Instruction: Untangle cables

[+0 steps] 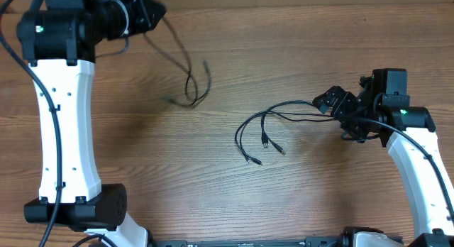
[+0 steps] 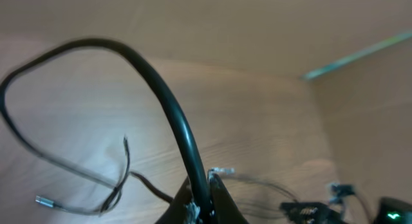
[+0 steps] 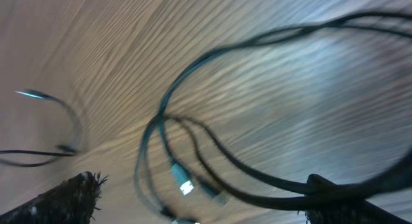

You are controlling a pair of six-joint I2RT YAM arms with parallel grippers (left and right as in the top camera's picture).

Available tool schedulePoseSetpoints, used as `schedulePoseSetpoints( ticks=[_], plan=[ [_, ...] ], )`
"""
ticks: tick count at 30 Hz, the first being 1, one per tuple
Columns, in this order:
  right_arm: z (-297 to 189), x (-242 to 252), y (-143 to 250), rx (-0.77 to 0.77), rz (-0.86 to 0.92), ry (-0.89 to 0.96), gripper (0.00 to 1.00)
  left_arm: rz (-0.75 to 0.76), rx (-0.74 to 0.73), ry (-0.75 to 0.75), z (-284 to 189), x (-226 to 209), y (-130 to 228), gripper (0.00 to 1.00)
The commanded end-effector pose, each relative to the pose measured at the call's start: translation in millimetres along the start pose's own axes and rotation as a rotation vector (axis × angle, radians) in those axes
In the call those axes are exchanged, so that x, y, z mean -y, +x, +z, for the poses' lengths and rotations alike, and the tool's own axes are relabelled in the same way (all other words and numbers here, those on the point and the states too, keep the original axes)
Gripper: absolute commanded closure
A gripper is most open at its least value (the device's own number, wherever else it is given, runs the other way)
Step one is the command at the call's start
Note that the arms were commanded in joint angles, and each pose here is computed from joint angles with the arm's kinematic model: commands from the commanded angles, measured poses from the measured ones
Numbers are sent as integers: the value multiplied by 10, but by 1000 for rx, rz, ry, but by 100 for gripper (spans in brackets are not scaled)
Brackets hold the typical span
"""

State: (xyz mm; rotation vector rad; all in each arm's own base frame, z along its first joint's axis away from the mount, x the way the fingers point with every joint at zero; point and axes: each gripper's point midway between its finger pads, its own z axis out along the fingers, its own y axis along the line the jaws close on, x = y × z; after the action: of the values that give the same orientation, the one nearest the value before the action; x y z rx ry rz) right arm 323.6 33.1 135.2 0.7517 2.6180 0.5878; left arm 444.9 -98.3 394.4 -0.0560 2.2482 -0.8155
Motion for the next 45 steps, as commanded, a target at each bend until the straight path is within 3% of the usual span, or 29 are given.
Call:
schedulePoseSetpoints(
  ticks=[1,5,15,18,21,30,37,41,45],
  plan=[
    [-20,132,-153,88,19,88,0,-74,40,112,44,244,-141,96],
    [29,-7,-74,32,52,9,0,-186,131,116,20,263,-376,96],
    [100,-105,133,-91,67,-61,0,-192,213,176,-35,395,-597,96],
    [99,-113,130,-92,92,-64,0,-262,261,254,-97,553,-758,96],
    [100,-112,128,-91,107,-62,0,-227,307,336,-162,771,-880,96],
    [100,-112,128,-91,107,-62,0,-263,362,191,-74,525,-899,96],
    [100,-112,128,-91,107,-62,0,-406,344,352,-79,804,-988,96],
    [100,-112,128,-91,107,-62,0,-365,416,303,-78,747,-1074,96],
    [100,-112,128,-91,107,-62,0,-330,394,274,87,674,-1032,96]
  ],
)
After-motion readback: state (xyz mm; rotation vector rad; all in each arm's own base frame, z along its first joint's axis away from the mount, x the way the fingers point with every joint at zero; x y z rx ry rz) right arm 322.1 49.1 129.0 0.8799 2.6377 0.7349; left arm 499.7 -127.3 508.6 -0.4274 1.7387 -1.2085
